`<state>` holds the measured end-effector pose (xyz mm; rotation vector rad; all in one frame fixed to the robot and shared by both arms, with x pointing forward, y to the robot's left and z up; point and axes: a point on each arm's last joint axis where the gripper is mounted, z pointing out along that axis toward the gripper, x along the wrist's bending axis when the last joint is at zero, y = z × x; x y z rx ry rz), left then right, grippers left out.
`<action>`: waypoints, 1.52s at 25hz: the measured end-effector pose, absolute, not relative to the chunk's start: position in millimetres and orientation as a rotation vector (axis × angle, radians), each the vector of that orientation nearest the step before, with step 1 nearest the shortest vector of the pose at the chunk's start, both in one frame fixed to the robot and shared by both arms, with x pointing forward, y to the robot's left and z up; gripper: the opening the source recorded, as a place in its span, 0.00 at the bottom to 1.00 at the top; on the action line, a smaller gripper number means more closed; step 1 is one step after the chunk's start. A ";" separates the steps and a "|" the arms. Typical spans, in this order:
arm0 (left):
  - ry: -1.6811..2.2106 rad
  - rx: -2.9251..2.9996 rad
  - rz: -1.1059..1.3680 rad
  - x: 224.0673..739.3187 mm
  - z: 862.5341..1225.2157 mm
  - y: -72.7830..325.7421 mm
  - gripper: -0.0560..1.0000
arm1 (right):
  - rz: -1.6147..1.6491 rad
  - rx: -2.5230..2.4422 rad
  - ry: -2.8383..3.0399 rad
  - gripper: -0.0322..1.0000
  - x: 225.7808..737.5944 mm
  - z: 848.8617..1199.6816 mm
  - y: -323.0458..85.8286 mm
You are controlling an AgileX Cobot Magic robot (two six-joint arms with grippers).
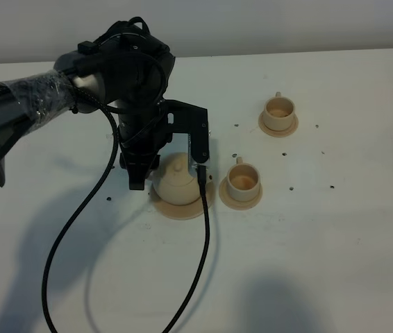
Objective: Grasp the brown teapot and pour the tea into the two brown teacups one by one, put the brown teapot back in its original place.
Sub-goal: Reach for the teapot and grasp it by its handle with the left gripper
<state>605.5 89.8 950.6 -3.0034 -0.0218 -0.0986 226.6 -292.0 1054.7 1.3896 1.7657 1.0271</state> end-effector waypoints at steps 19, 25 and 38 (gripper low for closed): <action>-0.002 -2.986 -0.109 609.8 937.6 89.1 0.44 | 1.027 1.390 1.766 0.06 226.6 1054.7 -292.0; -0.002 -2.987 -0.111 609.9 937.6 89.0 0.42 | 1.027 1.390 1.766 0.06 226.6 1054.7 -292.0; 0.005 -2.987 -0.115 608.3 937.6 85.9 0.33 | 1.027 1.390 1.766 0.06 226.6 1054.7 -292.0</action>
